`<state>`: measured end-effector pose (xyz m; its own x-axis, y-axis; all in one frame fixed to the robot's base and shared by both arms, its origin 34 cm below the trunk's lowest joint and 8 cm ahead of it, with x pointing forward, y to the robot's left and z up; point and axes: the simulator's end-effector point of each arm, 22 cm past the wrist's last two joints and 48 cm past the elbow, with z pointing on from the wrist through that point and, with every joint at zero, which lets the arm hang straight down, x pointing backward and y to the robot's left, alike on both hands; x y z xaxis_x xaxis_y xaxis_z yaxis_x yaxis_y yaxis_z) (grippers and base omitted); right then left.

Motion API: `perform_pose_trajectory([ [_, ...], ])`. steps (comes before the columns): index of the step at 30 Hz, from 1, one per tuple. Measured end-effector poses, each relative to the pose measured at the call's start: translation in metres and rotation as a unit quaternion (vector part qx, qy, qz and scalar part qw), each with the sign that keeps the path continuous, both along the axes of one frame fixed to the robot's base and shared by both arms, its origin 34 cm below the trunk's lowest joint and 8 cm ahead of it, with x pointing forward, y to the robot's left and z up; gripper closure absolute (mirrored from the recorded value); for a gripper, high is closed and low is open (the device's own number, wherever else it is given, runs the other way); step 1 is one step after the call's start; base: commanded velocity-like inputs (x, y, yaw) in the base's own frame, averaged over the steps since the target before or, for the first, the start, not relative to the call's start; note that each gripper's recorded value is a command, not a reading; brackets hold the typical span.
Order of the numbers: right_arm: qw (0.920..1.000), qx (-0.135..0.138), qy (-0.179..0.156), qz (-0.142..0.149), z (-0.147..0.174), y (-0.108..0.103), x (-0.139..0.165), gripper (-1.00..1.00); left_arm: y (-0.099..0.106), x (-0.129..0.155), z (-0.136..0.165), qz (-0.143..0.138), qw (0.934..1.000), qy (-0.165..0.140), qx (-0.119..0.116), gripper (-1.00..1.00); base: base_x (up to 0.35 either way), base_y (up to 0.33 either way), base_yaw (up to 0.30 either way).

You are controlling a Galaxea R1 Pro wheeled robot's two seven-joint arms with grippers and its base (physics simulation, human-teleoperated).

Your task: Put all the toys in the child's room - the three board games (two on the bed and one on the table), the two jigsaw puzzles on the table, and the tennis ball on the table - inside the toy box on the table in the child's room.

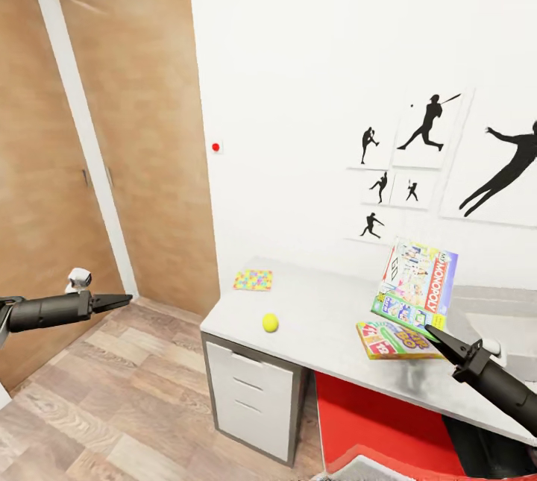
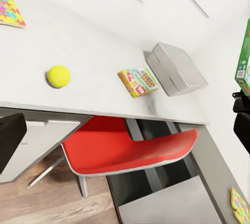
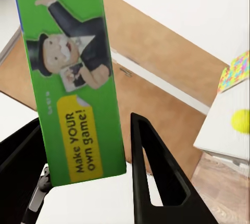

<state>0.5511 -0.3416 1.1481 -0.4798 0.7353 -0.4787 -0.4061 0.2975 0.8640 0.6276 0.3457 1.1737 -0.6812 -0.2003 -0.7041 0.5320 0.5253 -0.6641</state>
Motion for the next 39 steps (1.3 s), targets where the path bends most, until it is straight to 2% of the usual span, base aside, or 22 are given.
perform_pose_trajectory([
  [39, 0.9998, 0.001, 0.018, 0.000, -0.017, 0.001, 0.005, 1.00, -0.001, 0.006, -0.020, 0.000, 0.9998, 0.019, -0.001, -1.00, 0.000, 0.000, -0.240],
])
